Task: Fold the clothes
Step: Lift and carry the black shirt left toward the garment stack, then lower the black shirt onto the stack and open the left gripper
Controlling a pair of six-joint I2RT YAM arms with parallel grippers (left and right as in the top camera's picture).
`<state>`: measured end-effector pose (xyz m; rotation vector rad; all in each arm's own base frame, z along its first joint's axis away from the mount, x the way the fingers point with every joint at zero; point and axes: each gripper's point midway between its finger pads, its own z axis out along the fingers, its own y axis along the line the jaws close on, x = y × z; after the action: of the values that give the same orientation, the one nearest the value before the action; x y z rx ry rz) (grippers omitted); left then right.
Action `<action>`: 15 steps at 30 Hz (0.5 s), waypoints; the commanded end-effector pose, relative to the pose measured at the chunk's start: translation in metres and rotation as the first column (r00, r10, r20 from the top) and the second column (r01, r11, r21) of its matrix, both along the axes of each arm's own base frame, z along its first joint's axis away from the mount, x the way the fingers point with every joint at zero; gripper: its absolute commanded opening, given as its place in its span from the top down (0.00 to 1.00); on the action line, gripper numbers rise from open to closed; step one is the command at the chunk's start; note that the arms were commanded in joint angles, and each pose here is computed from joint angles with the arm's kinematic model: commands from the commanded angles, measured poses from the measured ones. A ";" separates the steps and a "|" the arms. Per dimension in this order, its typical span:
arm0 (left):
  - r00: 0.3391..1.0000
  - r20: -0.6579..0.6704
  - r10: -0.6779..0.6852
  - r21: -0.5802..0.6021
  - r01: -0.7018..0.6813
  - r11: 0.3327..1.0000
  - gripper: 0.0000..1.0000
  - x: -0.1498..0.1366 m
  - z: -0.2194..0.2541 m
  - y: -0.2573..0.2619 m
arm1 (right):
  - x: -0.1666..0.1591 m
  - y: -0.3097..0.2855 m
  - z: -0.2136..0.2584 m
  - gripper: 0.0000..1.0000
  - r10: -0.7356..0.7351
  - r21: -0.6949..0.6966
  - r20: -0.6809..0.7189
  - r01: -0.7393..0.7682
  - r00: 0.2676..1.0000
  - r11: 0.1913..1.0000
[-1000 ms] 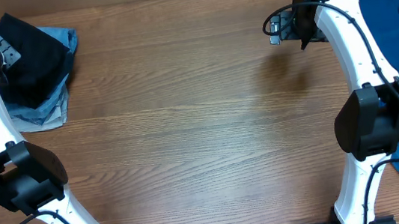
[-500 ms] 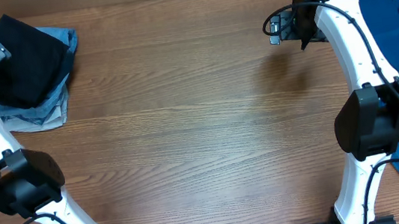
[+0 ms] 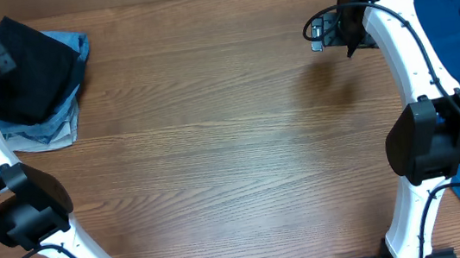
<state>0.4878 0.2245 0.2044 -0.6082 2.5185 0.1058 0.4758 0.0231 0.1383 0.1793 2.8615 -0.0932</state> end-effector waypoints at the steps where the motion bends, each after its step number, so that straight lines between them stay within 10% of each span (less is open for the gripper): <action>1: 0.996 -0.039 0.075 -0.041 -0.077 0.996 0.96 -0.011 -0.035 0.020 | 0.002 -0.003 0.021 0.00 -0.003 -0.007 0.053 0.004 0.999 1.000; 10: 0.982 -0.124 0.139 -0.039 -0.145 0.989 0.96 -0.037 -0.124 0.041 | 0.003 -0.003 0.021 0.00 -0.003 -0.007 0.053 0.003 0.999 1.000; 15: 0.996 0.038 0.082 -0.079 -0.079 0.994 0.96 -0.008 -0.071 0.034 | 0.002 -0.003 0.021 0.00 -0.003 -0.007 0.053 0.003 0.999 1.000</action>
<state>0.4729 0.2728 0.1217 -0.7609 2.4792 0.1458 0.4757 0.0230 0.1383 0.1788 2.8618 -0.0939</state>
